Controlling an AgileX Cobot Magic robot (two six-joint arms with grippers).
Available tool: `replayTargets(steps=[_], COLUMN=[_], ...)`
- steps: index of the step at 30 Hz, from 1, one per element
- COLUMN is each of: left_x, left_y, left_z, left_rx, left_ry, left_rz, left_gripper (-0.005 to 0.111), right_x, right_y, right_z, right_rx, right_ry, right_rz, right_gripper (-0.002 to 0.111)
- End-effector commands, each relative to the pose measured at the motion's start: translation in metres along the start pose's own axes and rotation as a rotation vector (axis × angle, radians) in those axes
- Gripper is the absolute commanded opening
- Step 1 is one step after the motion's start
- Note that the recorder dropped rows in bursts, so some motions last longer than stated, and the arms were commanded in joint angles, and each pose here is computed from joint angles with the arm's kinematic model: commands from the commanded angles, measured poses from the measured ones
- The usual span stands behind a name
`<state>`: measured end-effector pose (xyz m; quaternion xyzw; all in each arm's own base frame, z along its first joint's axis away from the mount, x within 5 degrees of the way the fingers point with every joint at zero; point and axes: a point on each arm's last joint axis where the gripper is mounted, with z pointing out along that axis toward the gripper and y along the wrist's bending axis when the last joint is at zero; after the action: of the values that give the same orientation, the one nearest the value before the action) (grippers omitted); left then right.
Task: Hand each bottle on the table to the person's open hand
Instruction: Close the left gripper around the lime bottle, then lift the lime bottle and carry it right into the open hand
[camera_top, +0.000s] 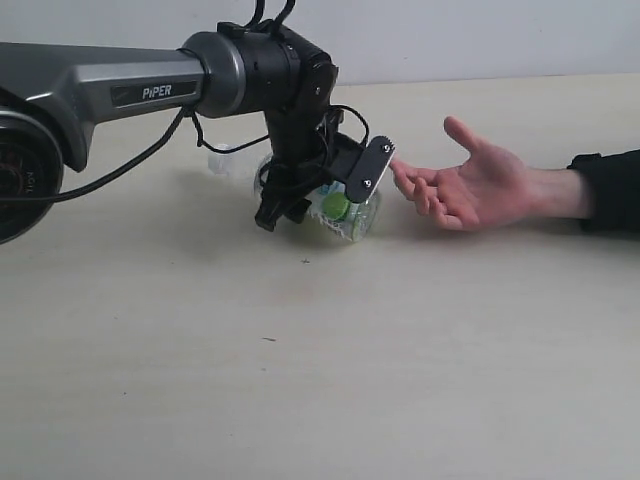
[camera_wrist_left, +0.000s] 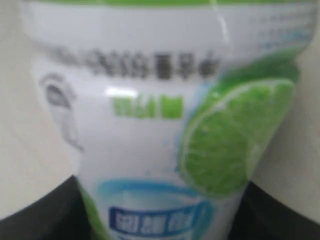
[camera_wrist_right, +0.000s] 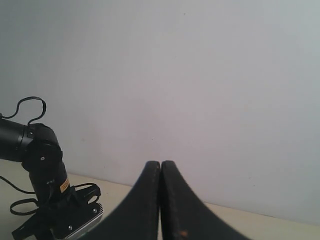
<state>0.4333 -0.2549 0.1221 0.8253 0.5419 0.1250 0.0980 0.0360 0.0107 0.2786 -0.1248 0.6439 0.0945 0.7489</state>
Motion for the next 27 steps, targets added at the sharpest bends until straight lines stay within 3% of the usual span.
replayTargets(steps=[1, 5, 9, 14, 18, 22, 27], left_x=[0.013, 0.023, 0.010, -0.026, -0.063, -0.107, -0.145], left_y=[0.003, 0.006, 0.010, 0.009, 0.005, 0.002, -0.007], left_z=[-0.013, -0.036, -0.073, -0.124, -0.148, -0.156, -0.144], left_rx=[-0.014, -0.026, -0.091, -0.189, -0.283, -0.415, -0.446], left_ry=[0.145, 0.282, 0.266, 0.203, 0.182, 0.095, -0.065], left_rz=[0.099, 0.149, 0.155, 0.243, 0.439, 0.551, 0.686], left_gripper=[0.002, 0.000, 0.000, 0.000, 0.000, 0.000, 0.000], right_x=[0.001, 0.001, 0.001, 0.001, 0.001, 0.001, 0.001], right_y=[0.000, 0.000, 0.000, 0.000, 0.000, 0.000, 0.000], right_z=[0.000, 0.000, 0.000, 0.000, 0.000, 0.000, 0.000], right_rx=[0.001, 0.001, 0.001, 0.001, 0.001, 0.001, 0.001], right_ry=[-0.002, -0.002, -0.002, -0.002, -0.002, -0.002, -0.002], right_rz=[-0.005, -0.005, -0.008, -0.008, -0.005, -0.007, -0.007], right_gripper=[0.000, 0.000, 0.000, 0.000, 0.000, 0.000, 0.000])
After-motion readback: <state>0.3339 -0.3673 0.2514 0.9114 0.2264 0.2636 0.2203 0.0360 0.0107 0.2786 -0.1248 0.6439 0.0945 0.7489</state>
